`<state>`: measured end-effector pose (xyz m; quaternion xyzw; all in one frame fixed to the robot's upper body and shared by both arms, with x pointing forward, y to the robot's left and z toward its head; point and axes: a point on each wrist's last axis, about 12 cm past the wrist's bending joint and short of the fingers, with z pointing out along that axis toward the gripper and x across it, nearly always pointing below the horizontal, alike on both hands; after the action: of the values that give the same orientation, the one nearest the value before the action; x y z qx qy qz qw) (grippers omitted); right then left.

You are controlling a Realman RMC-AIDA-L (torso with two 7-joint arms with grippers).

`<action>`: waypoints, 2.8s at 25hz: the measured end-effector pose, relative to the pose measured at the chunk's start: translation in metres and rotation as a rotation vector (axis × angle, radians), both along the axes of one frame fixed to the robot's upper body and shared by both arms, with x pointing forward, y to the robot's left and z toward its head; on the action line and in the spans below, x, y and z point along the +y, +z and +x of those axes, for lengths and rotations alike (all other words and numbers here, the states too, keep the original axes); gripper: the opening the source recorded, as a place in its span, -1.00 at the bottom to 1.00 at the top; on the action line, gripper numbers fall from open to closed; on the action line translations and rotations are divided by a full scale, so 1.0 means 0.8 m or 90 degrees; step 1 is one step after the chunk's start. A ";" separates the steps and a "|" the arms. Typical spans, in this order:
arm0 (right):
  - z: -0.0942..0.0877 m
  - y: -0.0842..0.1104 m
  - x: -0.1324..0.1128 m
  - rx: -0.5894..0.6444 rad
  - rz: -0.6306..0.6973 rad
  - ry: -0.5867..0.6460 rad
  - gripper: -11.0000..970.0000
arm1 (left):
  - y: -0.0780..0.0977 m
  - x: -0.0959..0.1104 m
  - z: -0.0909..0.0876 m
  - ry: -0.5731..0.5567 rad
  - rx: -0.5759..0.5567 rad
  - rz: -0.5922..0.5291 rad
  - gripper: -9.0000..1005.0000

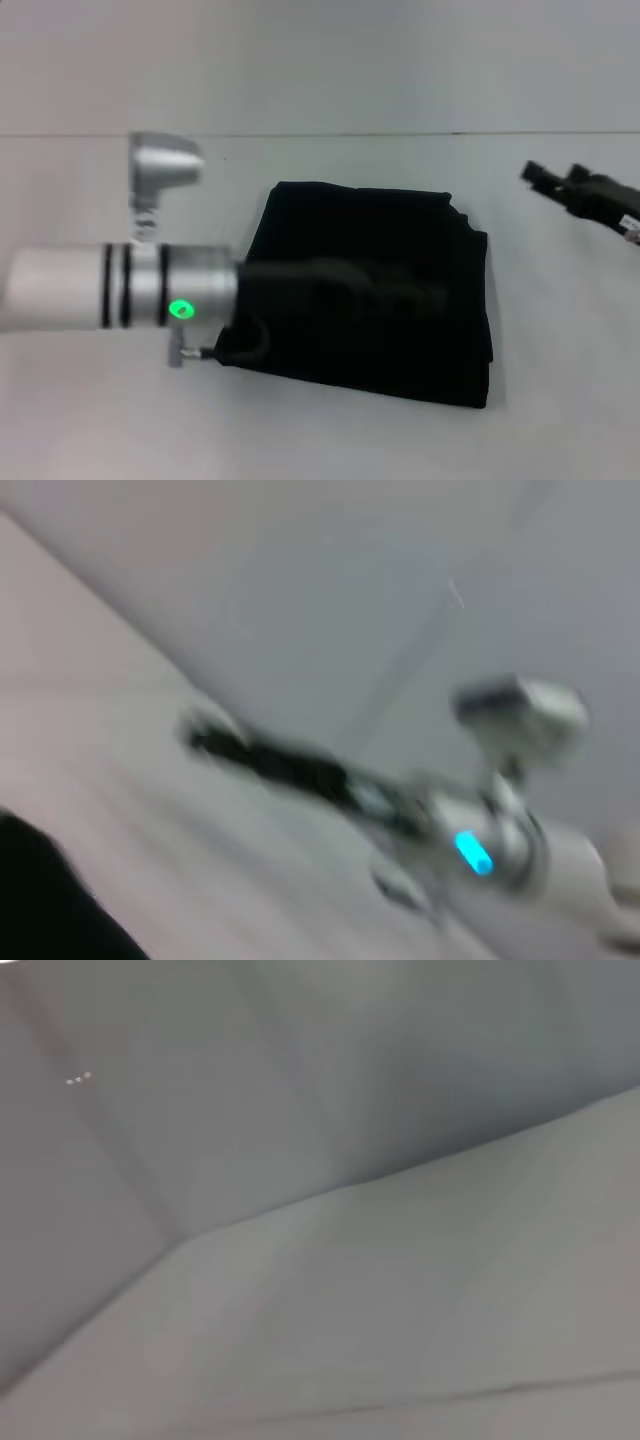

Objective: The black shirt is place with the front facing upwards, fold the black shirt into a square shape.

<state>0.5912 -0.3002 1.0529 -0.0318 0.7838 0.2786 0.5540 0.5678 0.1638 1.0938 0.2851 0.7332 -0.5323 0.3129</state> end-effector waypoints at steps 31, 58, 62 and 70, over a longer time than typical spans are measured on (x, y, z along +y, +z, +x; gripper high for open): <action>-0.109 -0.024 0.034 -0.119 -0.195 0.473 0.91 | -0.025 0.133 0.058 0.447 0.345 0.036 0.58; -0.107 -0.023 0.037 -0.127 -0.193 0.479 0.91 | -0.032 0.081 0.072 0.422 0.304 0.133 0.58; -0.107 -0.022 0.037 -0.128 -0.193 0.479 0.91 | -0.031 0.071 0.073 0.405 0.297 0.147 0.58; -0.107 -0.022 0.039 -0.128 -0.190 0.481 0.91 | -0.032 0.062 0.073 0.395 0.288 0.154 0.40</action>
<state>0.5054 -0.2693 1.0351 -0.4242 0.6906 0.3413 0.4760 0.6259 0.2133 1.0684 -0.0395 0.8920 -0.3719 0.2540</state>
